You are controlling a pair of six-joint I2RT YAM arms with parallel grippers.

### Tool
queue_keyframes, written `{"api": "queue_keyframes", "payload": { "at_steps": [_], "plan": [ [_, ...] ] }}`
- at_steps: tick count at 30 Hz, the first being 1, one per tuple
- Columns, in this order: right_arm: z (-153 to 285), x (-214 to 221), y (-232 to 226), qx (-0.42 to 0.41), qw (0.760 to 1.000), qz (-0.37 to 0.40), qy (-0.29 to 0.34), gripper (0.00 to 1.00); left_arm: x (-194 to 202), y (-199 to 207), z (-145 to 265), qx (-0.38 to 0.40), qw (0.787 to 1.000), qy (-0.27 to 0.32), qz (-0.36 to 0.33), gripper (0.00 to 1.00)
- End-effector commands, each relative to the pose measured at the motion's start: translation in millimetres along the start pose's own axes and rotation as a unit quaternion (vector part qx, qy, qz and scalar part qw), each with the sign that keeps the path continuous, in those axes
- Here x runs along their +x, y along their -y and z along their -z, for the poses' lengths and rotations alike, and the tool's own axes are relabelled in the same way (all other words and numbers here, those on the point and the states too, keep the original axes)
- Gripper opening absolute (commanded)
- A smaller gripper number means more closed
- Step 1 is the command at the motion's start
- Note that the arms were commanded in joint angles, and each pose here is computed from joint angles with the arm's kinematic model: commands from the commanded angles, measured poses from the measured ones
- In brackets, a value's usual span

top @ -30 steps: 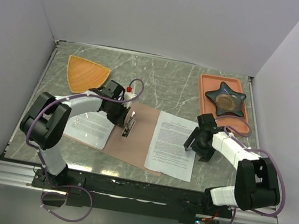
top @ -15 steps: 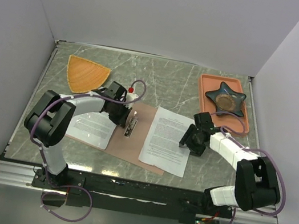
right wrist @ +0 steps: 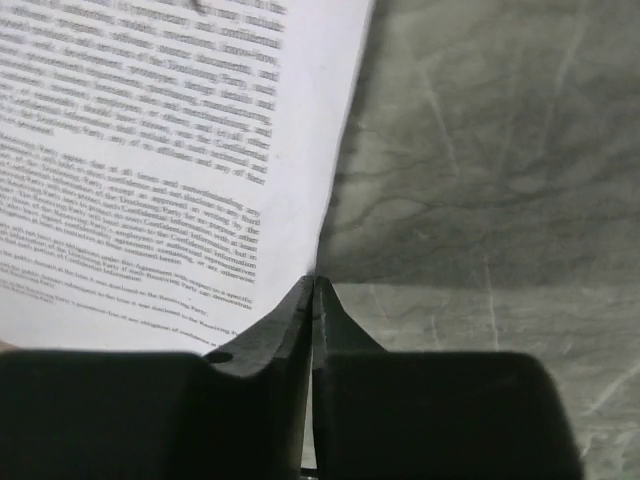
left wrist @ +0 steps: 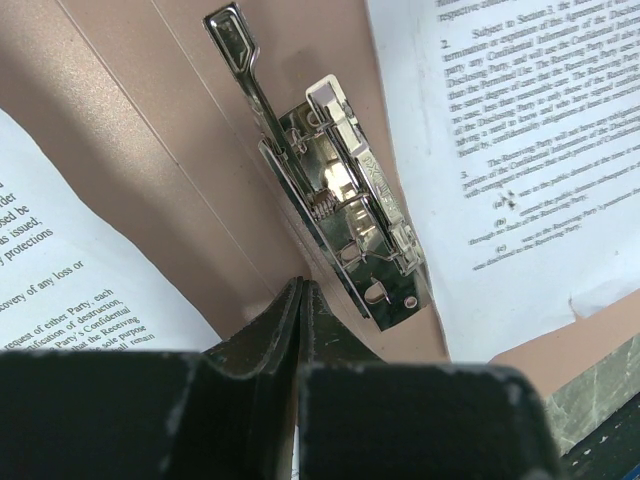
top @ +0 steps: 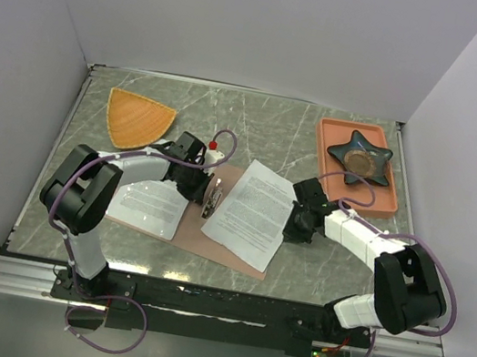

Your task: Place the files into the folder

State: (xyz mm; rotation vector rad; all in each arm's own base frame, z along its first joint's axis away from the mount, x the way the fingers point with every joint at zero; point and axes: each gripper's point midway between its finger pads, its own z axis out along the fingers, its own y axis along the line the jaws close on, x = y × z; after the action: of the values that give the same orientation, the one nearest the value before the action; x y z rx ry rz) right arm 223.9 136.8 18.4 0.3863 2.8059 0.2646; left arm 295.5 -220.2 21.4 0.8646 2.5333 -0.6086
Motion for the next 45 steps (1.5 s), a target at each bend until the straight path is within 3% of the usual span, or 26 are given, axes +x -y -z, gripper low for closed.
{"api": "queue_keyframes", "payload": {
  "at_steps": [1,13,17,19,20,25,30,40,45],
  "plan": [
    [11,-18,-12,-0.006,0.999,0.015,0.031,0.00,17,5,-7,0.012,1.000,-0.026,0.010,0.06],
    [11,-18,-6,0.008,0.999,0.009,0.035,0.00,16,5,-4,0.010,1.000,-0.025,0.007,0.06],
    [4,-28,2,0.030,0.999,-0.029,0.030,0.50,16,7,-3,0.012,1.000,-0.024,0.008,0.06],
    [2,-39,1,0.028,0.998,-0.046,0.041,0.68,16,7,-1,0.011,1.000,-0.024,0.005,0.06],
    [0,-43,1,0.026,0.997,-0.051,0.047,0.70,15,7,-1,0.010,1.000,-0.022,0.005,0.06],
    [-8,-60,-8,0.018,0.996,-0.069,0.046,0.64,15,7,2,0.010,1.000,-0.022,0.003,0.06],
    [-14,-63,-18,0.000,0.996,-0.078,0.038,0.49,15,7,2,0.009,1.000,-0.022,0.001,0.06],
    [-21,-46,-19,-0.022,0.995,-0.093,0.017,0.01,14,7,2,0.010,1.000,-0.024,-0.001,0.06],
    [-7,-51,-23,-0.038,0.997,-0.060,0.034,0.00,15,6,1,0.010,1.000,-0.025,-0.003,0.06]
  ]
}}
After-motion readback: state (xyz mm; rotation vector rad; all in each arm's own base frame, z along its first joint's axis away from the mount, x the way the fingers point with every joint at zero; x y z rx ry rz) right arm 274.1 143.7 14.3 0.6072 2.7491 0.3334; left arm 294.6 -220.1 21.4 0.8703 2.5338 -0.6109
